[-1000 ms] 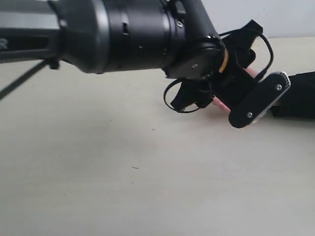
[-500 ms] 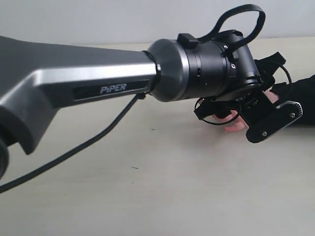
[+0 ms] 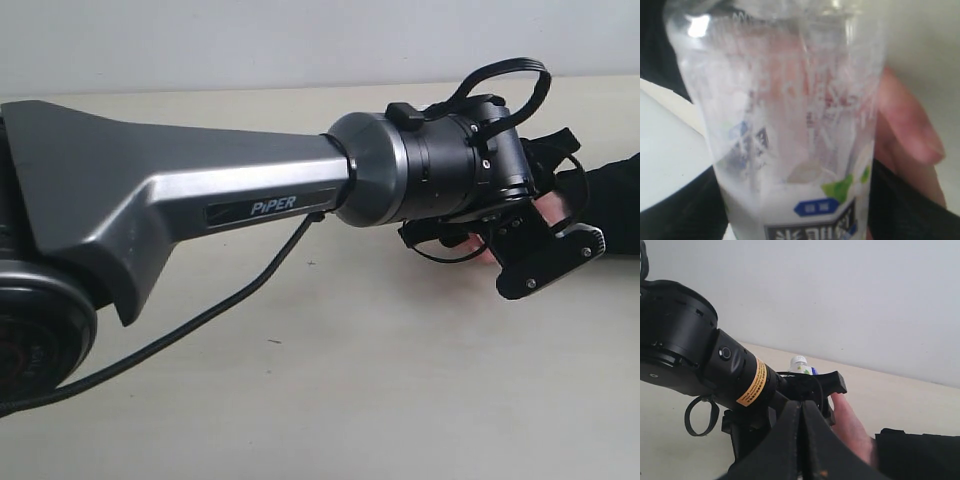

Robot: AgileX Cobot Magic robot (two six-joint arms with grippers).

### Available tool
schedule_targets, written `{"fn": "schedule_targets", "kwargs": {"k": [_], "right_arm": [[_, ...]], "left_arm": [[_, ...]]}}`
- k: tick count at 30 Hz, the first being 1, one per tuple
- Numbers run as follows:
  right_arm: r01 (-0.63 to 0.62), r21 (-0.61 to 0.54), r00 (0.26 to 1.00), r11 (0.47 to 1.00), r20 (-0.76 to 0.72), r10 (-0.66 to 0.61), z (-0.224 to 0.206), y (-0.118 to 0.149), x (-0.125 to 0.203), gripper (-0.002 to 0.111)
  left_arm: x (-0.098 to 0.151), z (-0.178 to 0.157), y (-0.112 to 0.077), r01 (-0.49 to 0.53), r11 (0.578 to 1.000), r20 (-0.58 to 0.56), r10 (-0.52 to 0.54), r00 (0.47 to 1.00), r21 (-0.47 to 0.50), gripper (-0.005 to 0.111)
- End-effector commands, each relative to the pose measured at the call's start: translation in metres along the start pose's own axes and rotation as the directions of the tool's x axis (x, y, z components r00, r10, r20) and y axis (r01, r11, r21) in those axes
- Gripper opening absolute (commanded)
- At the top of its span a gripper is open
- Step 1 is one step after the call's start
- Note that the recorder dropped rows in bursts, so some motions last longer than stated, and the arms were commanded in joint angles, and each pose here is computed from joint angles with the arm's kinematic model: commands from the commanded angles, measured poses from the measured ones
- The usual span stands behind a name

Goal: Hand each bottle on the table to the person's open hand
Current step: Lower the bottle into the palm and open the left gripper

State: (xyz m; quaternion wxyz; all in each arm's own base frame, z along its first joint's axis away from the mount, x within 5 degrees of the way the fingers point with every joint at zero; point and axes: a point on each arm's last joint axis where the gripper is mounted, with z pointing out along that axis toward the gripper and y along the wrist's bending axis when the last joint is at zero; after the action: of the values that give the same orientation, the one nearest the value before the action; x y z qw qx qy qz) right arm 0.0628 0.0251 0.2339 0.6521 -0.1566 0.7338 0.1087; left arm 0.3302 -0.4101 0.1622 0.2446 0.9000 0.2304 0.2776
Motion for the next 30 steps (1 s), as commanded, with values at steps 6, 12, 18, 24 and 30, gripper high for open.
{"fn": "schedule_targets", "kwargs": {"k": [6,12,18,24,30], "right_arm": [[0.006,0.000,1.000,1.000,0.008,-0.006,-0.0005,0.0000,0.0008,0.001],[0.006,0.000,1.000,1.000,0.008,-0.006,-0.0005,0.0000,0.0008,0.001],[0.006,0.000,1.000,1.000,0.008,-0.006,-0.0005,0.0000,0.0008,0.001],[0.006,0.000,1.000,1.000,0.008,-0.006,-0.0005,0.0000,0.0008,0.001],[0.006,0.000,1.000,1.000,0.008,-0.006,-0.0005,0.0000,0.0008,0.001]], "left_arm": [[-0.0036,-0.0026,0.0029,-0.003,1.000,0.000,0.003,1.000,-0.007,0.045],[-0.0042,-0.0026,0.0026,0.004,1.000,0.004,-0.004,1.000,-0.004,0.059],[-0.0032,-0.0027,-0.0011,0.052,0.998,-0.009,-0.051,0.999,0.036,0.077],[-0.0029,-0.0027,-0.0021,0.052,0.998,-0.013,-0.051,0.999,0.048,0.085],[-0.0008,-0.0111,0.0016,0.023,0.999,-0.040,-0.021,0.999,0.049,0.085]]}}
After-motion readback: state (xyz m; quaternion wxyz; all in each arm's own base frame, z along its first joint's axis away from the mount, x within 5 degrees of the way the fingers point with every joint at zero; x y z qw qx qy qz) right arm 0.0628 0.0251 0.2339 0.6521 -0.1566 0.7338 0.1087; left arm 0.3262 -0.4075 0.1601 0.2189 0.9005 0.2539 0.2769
